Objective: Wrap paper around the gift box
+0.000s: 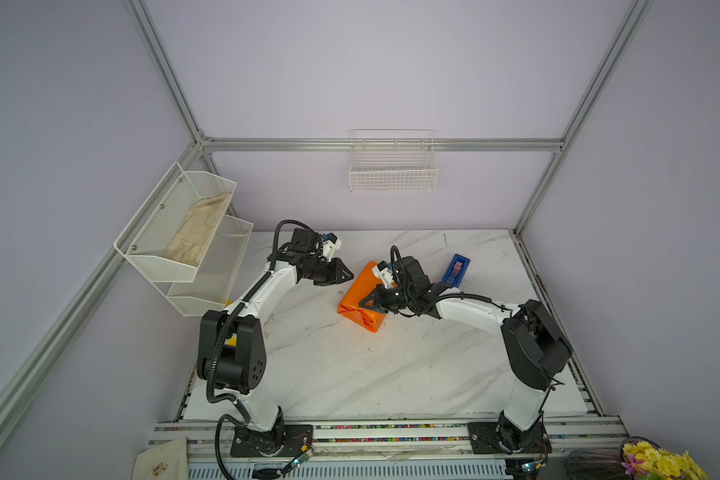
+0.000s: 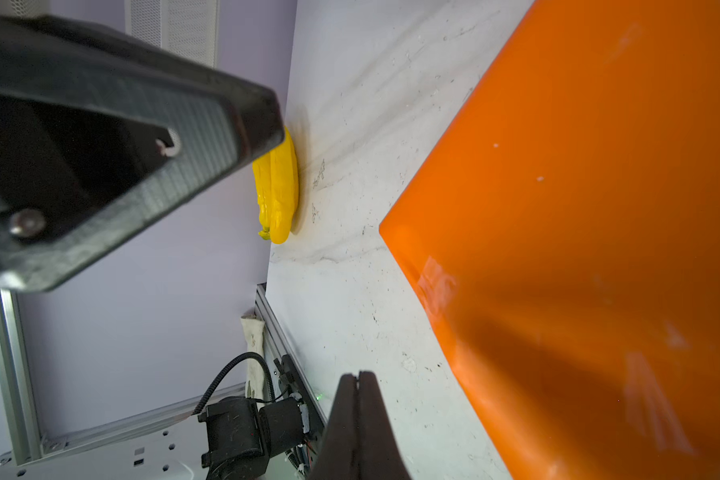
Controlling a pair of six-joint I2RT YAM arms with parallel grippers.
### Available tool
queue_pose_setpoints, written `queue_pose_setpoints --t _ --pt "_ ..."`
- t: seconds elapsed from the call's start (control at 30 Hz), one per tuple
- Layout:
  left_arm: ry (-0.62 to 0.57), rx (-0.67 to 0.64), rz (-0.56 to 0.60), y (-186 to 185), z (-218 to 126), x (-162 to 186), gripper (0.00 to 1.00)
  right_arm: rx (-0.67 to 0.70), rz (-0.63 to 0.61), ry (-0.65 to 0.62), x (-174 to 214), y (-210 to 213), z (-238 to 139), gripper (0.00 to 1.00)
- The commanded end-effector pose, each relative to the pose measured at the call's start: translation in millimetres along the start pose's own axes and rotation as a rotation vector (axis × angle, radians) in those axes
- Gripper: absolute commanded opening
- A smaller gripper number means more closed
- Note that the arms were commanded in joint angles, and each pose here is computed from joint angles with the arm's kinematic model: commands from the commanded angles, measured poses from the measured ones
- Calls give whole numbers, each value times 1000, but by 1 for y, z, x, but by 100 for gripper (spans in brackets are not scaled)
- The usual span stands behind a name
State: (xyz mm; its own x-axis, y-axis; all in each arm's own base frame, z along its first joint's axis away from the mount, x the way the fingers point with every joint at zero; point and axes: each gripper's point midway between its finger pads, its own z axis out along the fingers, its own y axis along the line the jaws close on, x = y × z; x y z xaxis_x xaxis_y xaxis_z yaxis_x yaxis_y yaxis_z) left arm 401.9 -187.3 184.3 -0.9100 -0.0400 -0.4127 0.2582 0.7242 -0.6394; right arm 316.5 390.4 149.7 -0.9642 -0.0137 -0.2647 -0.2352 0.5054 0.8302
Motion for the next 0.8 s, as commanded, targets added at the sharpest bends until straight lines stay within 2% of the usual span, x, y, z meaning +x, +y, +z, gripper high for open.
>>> queue_pose_setpoints --t 0.0,0.23,0.5,0.6,0.77 --pt "55 76 -86 -3 13 17 15 -49 -12 41 -3 9 10 0" --pt "146 69 -145 16 41 42 6 37 59 73 3 -37 29 0" --pt "204 75 -182 26 56 56 5 87 100 108 19 -66 32 0" --pt "231 34 -198 37 61 63 5 79 93 92 15 -59 26 0" --pt "278 -111 -207 69 66 76 4 82 101 70 13 -56 12 2"
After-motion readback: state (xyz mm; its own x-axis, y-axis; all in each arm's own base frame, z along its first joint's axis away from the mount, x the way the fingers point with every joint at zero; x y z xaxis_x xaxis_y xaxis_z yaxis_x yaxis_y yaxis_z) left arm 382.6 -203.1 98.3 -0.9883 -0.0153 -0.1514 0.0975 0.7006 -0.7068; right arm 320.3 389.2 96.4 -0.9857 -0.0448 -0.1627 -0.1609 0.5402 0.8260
